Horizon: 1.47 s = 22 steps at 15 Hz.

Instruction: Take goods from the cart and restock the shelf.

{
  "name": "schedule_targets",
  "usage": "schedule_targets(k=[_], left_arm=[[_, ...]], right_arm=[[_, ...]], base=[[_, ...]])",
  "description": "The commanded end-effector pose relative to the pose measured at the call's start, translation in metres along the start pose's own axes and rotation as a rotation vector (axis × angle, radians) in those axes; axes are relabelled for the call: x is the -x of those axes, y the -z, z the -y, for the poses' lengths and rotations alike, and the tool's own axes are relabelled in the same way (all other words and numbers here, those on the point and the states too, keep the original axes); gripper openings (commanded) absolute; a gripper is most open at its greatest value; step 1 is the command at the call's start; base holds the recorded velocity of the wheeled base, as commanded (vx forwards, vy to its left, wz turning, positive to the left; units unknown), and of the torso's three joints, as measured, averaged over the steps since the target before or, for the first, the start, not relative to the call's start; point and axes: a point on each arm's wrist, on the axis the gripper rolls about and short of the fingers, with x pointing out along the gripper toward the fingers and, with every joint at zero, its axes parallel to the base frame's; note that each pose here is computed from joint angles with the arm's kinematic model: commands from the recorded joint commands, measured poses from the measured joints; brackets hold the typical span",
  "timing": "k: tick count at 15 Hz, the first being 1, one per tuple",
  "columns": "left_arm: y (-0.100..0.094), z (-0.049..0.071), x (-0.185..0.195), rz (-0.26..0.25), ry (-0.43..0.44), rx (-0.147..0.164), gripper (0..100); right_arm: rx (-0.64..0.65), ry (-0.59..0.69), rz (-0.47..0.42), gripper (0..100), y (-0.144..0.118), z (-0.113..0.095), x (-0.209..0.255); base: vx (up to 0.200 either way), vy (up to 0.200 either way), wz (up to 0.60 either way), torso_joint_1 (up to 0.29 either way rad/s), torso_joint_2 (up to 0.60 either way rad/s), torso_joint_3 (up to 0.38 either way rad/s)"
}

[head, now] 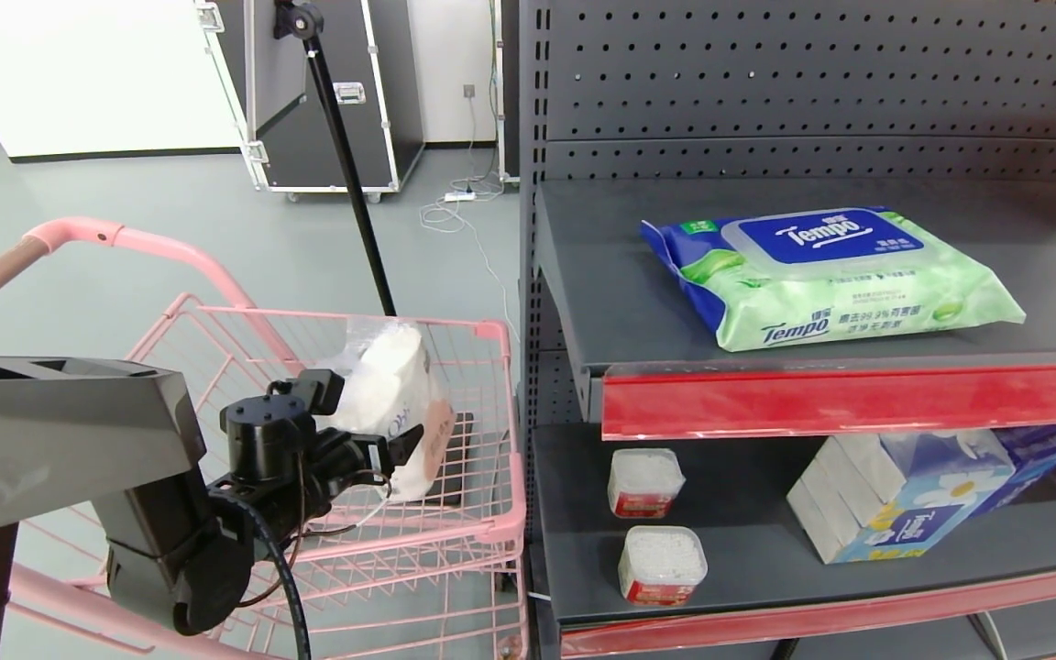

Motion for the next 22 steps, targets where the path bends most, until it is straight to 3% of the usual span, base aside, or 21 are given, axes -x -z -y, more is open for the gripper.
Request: schedule_targets(k=[1, 4, 5, 9, 11, 15, 18, 20, 22], left_arm=[[-0.005, 0.001, -0.003, 0.023, 0.003, -0.002, 100], [-0.007, 0.001, -0.004, 0.032, 0.005, -0.002, 100], [-0.006, 0.001, -0.004, 0.030, 0.004, -0.002, 0], [-0.003, 0.000, -0.001, 0.012, 0.001, -0.004, 0], [-0.007, -0.001, 0.001, 0.027, -0.002, -0.003, 0], [-0.053, 0.001, 0.035, 0.105, -0.001, 0.001, 0], [-0.087, 0.009, 0.069, 0.143, 0.009, -0.001, 0], [-0.099, 0.011, 0.087, 0.151, 0.010, 0.001, 0], [-0.123, 0.010, 0.122, 0.219, -0.002, 0.003, 0]], right_arm=[[0.000, 0.000, 0.000, 100, 0.000, 0.000, 0.000], [0.002, 0.000, 0.000, 100, 0.000, 0.000, 0.000], [0.002, 0.000, 0.000, 100, 0.000, 0.000, 0.000], [0.002, 0.000, 0.000, 100, 0.000, 0.000, 0.000], [0.002, 0.000, 0.000, 100, 0.000, 0.000, 0.000], [0.002, 0.000, 0.000, 100, 0.000, 0.000, 0.000], [0.002, -0.002, 0.000, 100, 0.000, 0.000, 0.000], [0.003, 0.000, 0.000, 100, 0.000, 0.000, 0.000], [0.003, -0.002, 0.000, 100, 0.000, 0.000, 0.000]], base=[[0.000, 0.000, 0.00, 0.000, 0.00, 0.000], [0.000, 0.000, 0.00, 0.000, 0.00, 0.000], [0.000, 0.000, 0.00, 0.000, 0.00, 0.000], [0.000, 0.000, 0.00, 0.000, 0.00, 0.000], [0.000, 0.000, 0.00, 0.000, 0.00, 0.000], [0.000, 0.000, 0.00, 0.000, 0.00, 0.000], [0.000, 0.000, 0.00, 0.000, 0.00, 0.000], [0.000, 0.000, 0.00, 0.000, 0.00, 0.000], [0.000, 0.000, 0.00, 0.000, 0.00, 0.000]])
